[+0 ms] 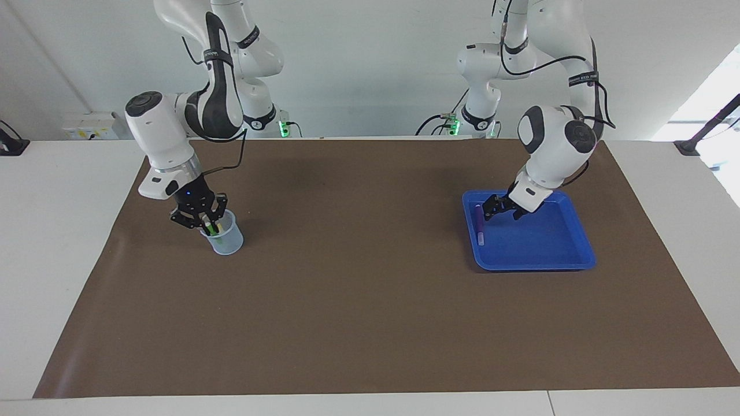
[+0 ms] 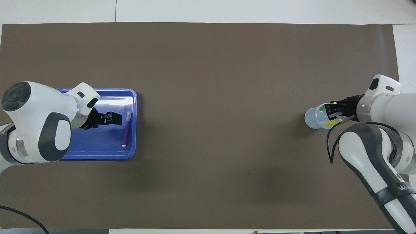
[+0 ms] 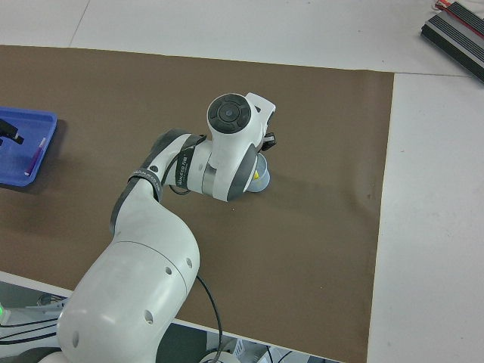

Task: Transfer and insert pens with both arms
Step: 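Insert the green pen into the cup while the left gripper returns to tray, then grasp the purple pen in the tray with the left gripper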

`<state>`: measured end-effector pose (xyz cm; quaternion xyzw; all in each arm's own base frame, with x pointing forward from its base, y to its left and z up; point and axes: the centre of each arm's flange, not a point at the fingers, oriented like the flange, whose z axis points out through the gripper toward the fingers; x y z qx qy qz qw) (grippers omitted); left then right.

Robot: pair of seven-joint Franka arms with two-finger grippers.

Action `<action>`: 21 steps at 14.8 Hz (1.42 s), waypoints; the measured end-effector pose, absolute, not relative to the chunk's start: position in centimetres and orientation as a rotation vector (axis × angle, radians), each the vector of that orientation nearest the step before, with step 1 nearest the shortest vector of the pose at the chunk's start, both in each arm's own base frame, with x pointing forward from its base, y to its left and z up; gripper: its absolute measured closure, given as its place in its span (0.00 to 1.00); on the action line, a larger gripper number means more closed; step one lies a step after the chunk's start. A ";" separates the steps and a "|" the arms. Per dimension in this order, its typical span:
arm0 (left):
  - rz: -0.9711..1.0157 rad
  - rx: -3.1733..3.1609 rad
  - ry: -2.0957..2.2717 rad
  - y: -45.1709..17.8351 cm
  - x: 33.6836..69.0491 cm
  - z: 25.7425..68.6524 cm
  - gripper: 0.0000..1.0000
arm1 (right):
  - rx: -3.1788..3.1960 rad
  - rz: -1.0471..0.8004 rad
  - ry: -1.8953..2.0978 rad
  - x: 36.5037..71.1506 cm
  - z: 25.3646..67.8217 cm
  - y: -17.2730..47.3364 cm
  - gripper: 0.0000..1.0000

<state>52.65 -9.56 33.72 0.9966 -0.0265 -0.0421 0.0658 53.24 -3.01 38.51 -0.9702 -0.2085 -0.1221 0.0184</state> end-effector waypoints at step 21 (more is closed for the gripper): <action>-0.125 3.056 -0.239 -10.4 53.3 30.6 0.19 | -3.018 -0.423 -0.637 53.9 39.6 -3.5 0.14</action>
